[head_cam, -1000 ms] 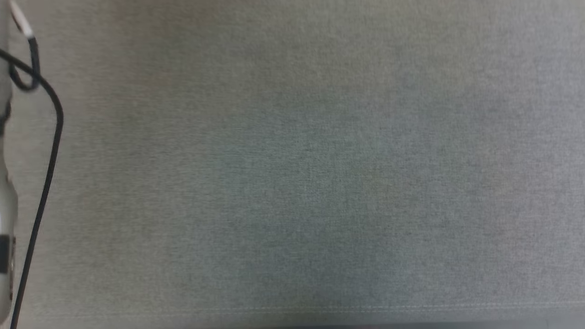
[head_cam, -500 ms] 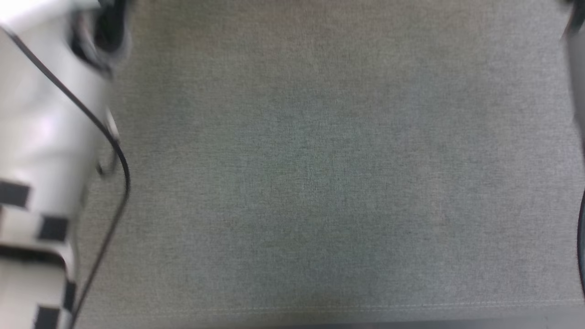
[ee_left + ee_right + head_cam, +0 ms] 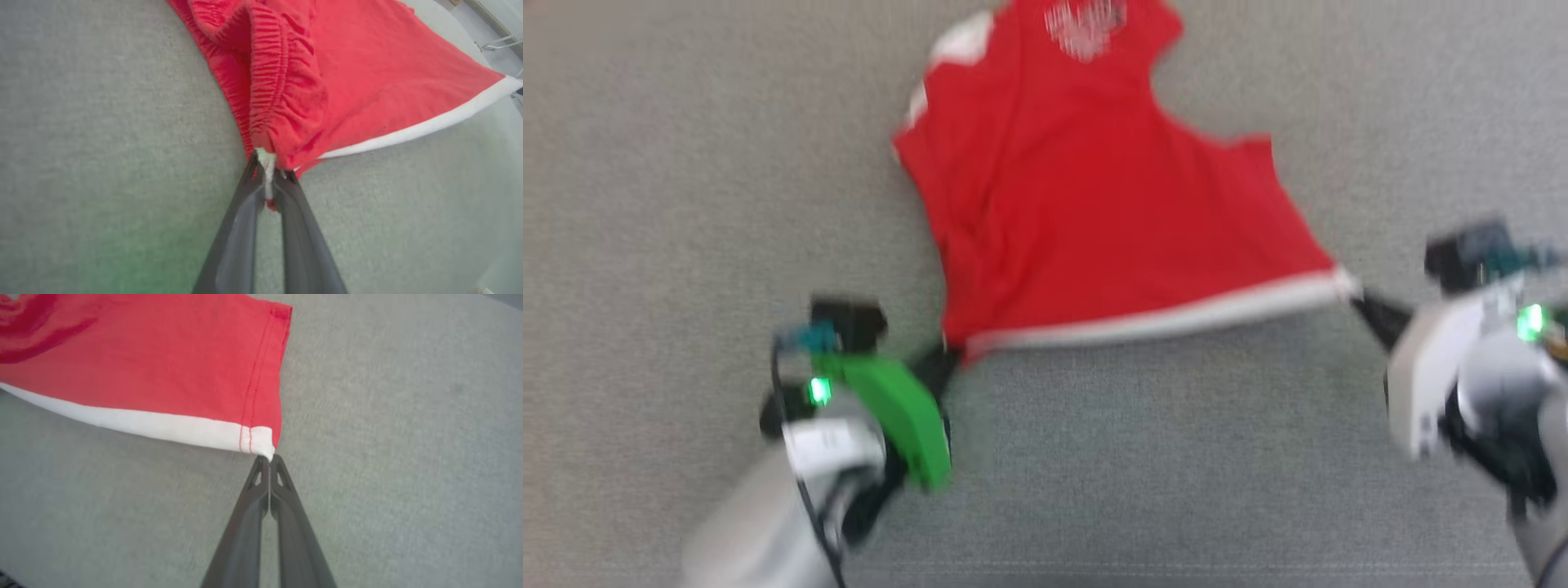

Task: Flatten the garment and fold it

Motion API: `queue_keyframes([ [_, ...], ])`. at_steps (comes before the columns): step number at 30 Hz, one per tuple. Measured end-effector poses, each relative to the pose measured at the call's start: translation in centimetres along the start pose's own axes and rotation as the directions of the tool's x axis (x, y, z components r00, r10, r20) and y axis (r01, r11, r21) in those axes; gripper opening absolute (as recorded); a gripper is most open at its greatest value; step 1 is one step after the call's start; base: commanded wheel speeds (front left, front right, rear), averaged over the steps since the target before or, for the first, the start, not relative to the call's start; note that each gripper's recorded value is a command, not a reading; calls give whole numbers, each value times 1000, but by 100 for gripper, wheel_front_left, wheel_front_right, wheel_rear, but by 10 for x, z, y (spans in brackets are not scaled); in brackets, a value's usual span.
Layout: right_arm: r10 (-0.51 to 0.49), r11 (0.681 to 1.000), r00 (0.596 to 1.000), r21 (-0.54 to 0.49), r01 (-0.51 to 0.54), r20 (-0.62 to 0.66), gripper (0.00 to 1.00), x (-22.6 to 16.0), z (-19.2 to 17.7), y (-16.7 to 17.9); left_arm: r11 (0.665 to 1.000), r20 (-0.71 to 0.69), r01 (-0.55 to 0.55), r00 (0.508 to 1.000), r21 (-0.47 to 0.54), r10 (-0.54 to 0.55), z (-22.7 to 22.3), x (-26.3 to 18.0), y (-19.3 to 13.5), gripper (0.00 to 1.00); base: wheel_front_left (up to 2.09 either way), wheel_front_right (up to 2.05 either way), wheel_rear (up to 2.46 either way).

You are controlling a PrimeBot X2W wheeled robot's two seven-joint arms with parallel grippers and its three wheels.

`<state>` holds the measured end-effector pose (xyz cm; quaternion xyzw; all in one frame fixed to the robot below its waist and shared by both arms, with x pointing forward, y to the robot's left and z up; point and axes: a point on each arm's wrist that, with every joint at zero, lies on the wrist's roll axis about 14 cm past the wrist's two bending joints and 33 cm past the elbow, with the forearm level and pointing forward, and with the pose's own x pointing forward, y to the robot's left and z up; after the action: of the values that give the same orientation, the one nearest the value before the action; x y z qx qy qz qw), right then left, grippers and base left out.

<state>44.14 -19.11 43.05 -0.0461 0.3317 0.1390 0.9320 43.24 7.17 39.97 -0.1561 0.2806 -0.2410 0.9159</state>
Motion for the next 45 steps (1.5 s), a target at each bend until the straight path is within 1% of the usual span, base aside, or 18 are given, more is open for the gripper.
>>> queue_keyframes([
  [3, 0, 998, 997, 55, 4, -79, 0, -30, -35, 11, 1000, -60, -17, 998, -15, 16, -31, -28, -11, 0, 0, 0, 0],
  [5, -2, 997, 993, 76, 12, -122, 0, -46, -54, 17, 999, -79, -41, 996, -22, 39, -44, -43, -14, 0, 0, 0, 0],
  [8, -2, 992, 984, 120, 24, -176, 0, -70, -77, 27, 996, -83, -71, 994, -57, 66, -55, -65, -22, 0, 0, 0, 0],
  [12, -19, 984, 974, 168, 58, -228, 0, -96, -97, 33, 992, -76, -92, 993, -88, 85, -64, -90, -33, 0, 0, 0, 0],
  [14, -39, 981, 976, 178, 79, -215, 0, -104, -96, 32, 991, -71, -92, 994, -98, 85, -66, -98, -39, 0, 0, 0, 0],
  [16, -57, 980, 984, 178, 88, -171, 0, -106, -84, 31, 993, -36, -72, 997, -89, 69, -60, -103, -48, 0, 0, 0, 0],
  [18, -64, 983, 991, 164, 83, -117, 0, -105, -70, 32, 993, 14, -50, 999, -106, 52, -49, -103, -57, 0, 0, 0, 0],
  [21, -64, 990, 997, 123, 69, -40, 0, -98, -47, 34, 994, 71, -25, 997, -105, 32, -33, -100, -66, 0, 0, 0, 0],
  [23, -59, 996, 998, 74, 56, 35, 0, -91, -21, 34, 995, 124, -14, 992, -99, 26, -16, -95, -68, 0, 0, 0, 0],
  [26, -38, 999, 992, 13, 36, 119, 0, -77, 13, 37, 996, 184, -13, 983, -87, 29, 6, -90, -67, 0, 0, 0, 0],
  [32, 9, 996, 977, -88, 10, 215, 0, -42, 73, 42, 993, 241, -62, 967, -101, 85, 32, -78, -49, 0, 0, 0, 0],
  [36, 15, 992, 967, -129, 19, 253, 0, -13, 106, 37, 987, 259, -96, 958, -127, 126, 42, -66, -36, 0, 0, 0, 0],
  [39, 29, 989, 965, -147, 10, 261, 0, 12, 124, 39, 981, 266, -124, 950, -152, 162, 47, -56, -25, 0, 0, 0, 0],
  [42, 45, 987, 967, -158, -5, 251, 0, 39, 137, 42, 971, 268, -156, 942, -179, 201, 50, -47, -13, 0, 0, 0, 0],
  [45, 60, 984, 973, -179, -19, 225, 0, 66, 144, 45, 955, 257, -206, 931, -212, 258, 48, -39, 3, 0, 0, 0, 0],
])
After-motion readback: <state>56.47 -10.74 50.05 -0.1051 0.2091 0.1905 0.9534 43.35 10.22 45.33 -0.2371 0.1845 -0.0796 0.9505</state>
